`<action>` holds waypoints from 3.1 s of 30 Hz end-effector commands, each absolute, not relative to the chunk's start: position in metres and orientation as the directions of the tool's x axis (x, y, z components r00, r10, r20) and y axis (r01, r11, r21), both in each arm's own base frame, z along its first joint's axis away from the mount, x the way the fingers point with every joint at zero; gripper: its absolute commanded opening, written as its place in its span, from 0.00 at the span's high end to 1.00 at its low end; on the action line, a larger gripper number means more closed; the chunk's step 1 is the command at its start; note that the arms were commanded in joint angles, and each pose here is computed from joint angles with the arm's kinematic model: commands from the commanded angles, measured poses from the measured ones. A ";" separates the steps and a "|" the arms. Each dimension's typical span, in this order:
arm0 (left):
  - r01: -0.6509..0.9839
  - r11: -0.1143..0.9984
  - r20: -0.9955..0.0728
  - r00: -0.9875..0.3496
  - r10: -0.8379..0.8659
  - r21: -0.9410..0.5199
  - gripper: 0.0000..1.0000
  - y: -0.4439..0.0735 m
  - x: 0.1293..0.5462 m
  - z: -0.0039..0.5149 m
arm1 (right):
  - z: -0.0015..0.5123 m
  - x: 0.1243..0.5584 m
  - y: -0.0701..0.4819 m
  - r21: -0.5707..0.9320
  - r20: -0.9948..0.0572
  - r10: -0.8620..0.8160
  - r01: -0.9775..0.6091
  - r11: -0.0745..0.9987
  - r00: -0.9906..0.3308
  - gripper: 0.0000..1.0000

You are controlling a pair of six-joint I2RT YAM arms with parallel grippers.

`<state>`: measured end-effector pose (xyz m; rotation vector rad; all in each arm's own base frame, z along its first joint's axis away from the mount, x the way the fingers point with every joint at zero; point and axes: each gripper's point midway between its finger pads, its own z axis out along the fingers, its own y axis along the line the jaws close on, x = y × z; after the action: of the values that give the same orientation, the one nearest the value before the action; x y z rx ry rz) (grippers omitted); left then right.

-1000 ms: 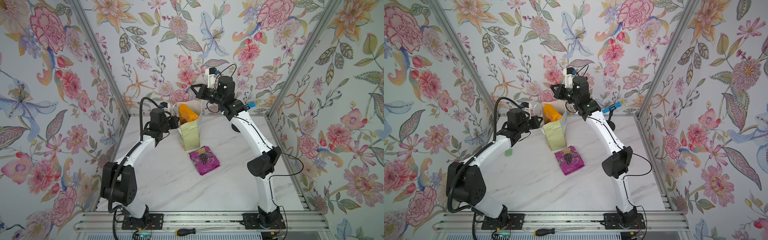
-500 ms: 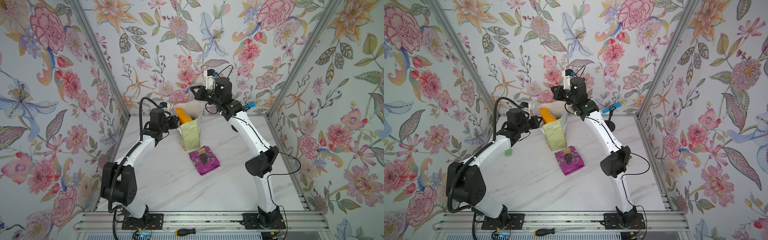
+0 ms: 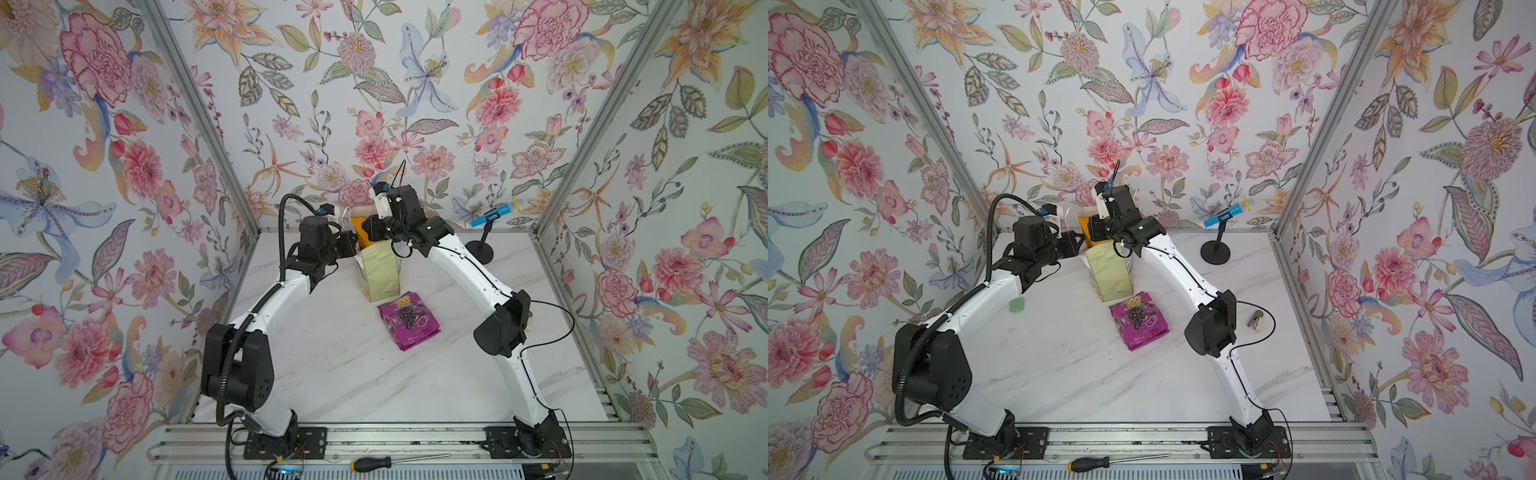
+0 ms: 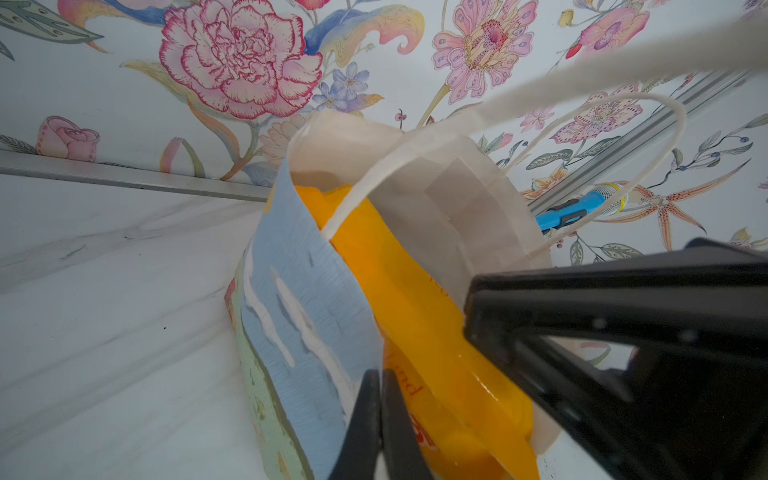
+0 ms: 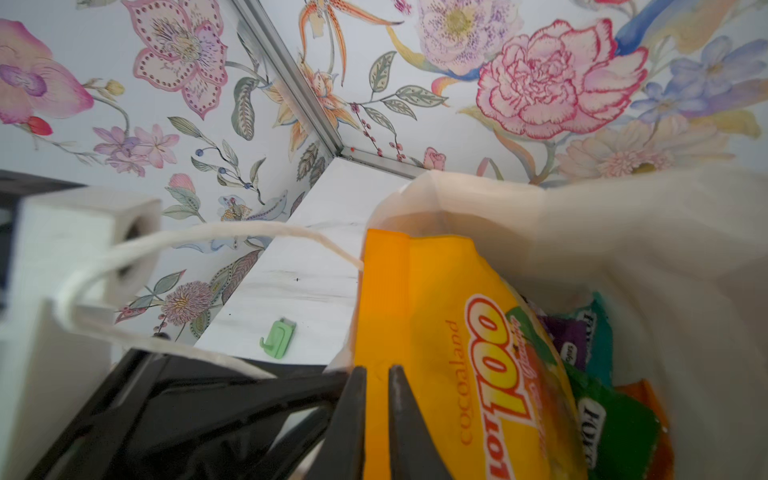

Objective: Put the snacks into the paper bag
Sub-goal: 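Lower the yellow pack into the bag and open the right gripper, then move the right gripper down to the purple LOT 100 grape pack, then close the right gripper on the purple grape pack's edge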

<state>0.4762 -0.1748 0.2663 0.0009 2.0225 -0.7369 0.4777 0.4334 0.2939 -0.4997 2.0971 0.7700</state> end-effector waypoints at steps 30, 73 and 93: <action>0.368 0.780 -0.817 -0.492 -0.300 -0.507 1.00 -0.187 0.484 0.296 | 0.346 0.412 0.291 0.477 -0.787 0.089 -0.509 0.717 -0.611 0.50; 0.357 0.790 -0.817 -0.497 -0.292 -0.499 1.00 -0.182 0.479 0.292 | 0.071 0.258 0.200 0.732 -0.237 0.512 0.195 0.653 -0.825 0.57; 0.357 0.792 -0.819 -0.497 -0.288 -0.495 1.00 -0.182 0.478 0.291 | 0.057 0.274 0.207 0.737 -0.230 0.521 0.203 0.645 -0.822 0.64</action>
<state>0.4801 -0.1764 0.2672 -0.0002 2.0113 -0.7461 0.2659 0.2040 0.0488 0.5748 2.4752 0.9980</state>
